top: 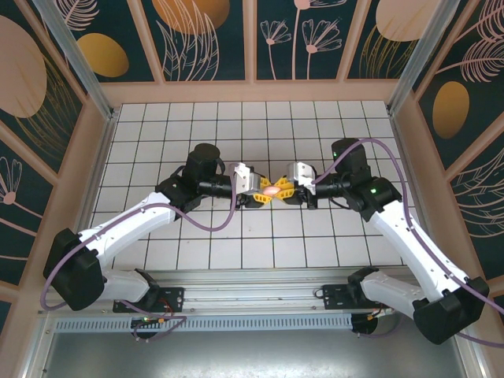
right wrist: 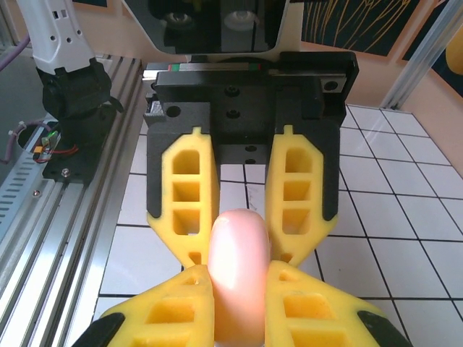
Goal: Insert the wireless bluetooth earbuds into the charging case
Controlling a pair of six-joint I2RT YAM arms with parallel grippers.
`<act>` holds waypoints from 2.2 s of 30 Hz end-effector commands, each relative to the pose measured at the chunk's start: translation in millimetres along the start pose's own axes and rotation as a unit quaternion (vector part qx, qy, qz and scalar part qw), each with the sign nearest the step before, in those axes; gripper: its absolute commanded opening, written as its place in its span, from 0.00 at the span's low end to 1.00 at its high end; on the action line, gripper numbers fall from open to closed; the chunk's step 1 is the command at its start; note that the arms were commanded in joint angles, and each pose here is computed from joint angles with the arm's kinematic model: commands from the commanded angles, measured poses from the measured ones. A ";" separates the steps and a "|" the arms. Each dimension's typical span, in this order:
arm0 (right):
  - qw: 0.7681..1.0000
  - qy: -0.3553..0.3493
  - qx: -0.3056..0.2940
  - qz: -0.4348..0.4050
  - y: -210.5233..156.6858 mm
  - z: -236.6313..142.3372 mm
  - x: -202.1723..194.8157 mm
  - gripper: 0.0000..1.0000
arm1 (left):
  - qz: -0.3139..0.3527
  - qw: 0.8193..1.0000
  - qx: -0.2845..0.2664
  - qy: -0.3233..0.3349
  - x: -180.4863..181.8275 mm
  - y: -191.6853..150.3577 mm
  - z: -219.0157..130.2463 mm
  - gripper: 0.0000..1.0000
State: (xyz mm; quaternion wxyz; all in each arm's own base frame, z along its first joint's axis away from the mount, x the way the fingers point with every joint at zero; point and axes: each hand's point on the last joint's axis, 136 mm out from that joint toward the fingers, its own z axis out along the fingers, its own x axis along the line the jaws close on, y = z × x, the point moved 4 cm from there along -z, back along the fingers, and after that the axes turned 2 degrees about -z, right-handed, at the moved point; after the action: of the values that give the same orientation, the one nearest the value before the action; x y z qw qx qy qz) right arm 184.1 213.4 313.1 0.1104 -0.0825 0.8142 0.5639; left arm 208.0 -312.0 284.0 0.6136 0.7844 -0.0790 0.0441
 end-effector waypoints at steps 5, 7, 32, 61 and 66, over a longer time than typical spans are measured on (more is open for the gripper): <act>1.000 -0.010 -0.014 -0.021 11.9 -3.4 -0.7 0.16 | 0.003 1.000 -0.004 -0.004 -1.8 4.0 -1.0 0.22; 1.000 -0.015 -0.014 -0.014 11.7 -3.8 -2.4 0.22 | 0.003 1.000 -0.004 -0.004 -2.1 3.9 -1.3 0.22; 0.990 -0.119 -0.052 0.059 4.0 -25.0 -37.0 0.40 | -0.030 0.999 -0.036 -0.011 -3.1 -4.0 -4.7 0.18; 0.797 -0.250 0.159 0.527 -77.9 63.9 -87.2 0.34 | -0.254 0.892 -0.238 0.289 50.3 -100.3 -142.0 0.13; 0.736 -0.233 0.237 0.590 -97.3 108.4 -83.6 0.35 | -0.263 0.866 -0.258 0.339 47.2 -111.7 -159.9 0.13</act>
State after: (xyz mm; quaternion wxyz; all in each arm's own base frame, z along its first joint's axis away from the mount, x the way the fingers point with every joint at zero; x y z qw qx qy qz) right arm 301.2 275.6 224.2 -0.0282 0.5163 0.7744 0.3646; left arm 280.0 -144.7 206.2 0.7437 0.5684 0.3401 0.0902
